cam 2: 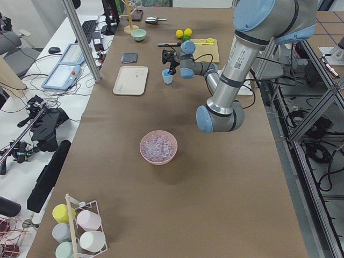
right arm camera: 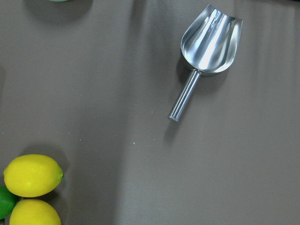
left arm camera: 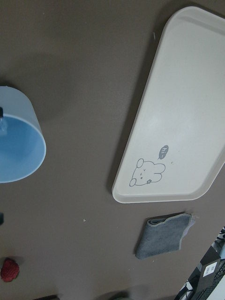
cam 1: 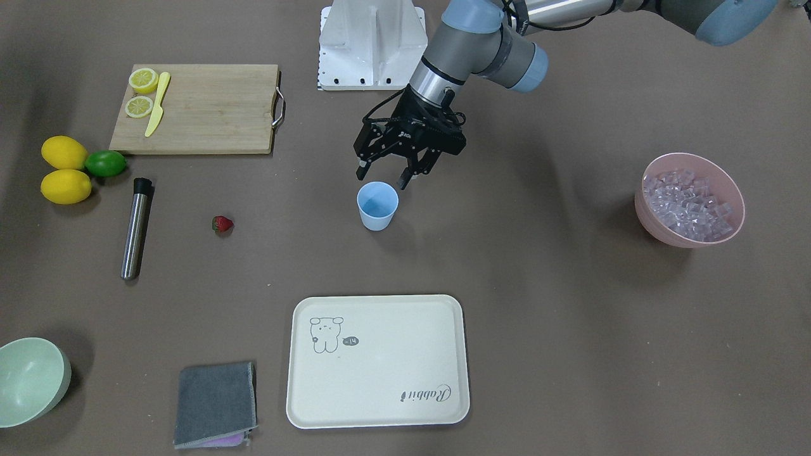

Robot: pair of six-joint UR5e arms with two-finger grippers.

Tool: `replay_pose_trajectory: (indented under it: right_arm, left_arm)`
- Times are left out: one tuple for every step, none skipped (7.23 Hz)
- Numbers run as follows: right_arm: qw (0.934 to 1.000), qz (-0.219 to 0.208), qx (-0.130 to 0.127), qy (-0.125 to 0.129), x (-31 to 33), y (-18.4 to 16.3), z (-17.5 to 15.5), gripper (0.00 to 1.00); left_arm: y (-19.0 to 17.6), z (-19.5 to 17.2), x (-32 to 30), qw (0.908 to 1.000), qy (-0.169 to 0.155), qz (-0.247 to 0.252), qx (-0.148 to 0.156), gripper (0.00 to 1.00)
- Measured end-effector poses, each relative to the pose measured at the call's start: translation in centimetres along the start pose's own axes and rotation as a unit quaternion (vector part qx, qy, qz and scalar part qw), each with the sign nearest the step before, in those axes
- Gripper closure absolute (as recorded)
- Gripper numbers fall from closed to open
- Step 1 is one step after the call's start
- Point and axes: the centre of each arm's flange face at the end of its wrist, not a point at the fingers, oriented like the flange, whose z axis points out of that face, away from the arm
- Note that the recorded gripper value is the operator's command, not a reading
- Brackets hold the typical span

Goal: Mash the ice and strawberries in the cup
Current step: 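Open the left gripper to drop the cube into the cup, withdraw, then move the left gripper back down into the pink ice bowl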

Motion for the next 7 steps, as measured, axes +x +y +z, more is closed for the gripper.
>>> replay_pose_trajectory:
  right_arm:
    - [1.0000,0.000,0.000,0.000,0.0,0.0,0.0,0.00]
    - [1.0000,0.000,0.000,0.000,0.0,0.0,0.0,0.00]
    - [1.0000,0.000,0.000,0.000,0.0,0.0,0.0,0.00]
    - [1.0000,0.001,-0.001,0.000,0.0,0.0,0.0,0.00]
    - [1.0000,0.001,-0.001,0.000,0.1,0.1,0.1,0.00]
    - [1.0000,0.001,-0.002,0.000,0.1,0.1,0.1,0.00]
    - [1.0000,0.001,-0.002,0.000,0.1,0.1,0.2,0.00]
  left_arm:
    - [0.0,0.0,-0.5,1.0000,-0.005,0.001,0.000,0.02]
    - [-0.1,-0.3,-1.3,0.9998,-0.018,0.006,-0.002,0.01]
    - [-0.3,-1.5,-1.8,0.9986,-0.045,0.025,-0.012,0.00]
    - [-0.6,-3.4,-2.0,0.9944,-0.085,0.055,-0.029,0.00]
    - [-1.5,-5.5,-3.1,0.9867,-0.130,0.083,-0.051,0.00]
    - [-3.3,-7.5,-5.9,0.9758,-0.172,0.113,-0.073,0.00]
    - [-5.7,-9.8,-10.0,0.9622,-0.205,0.155,-0.090,0.00]
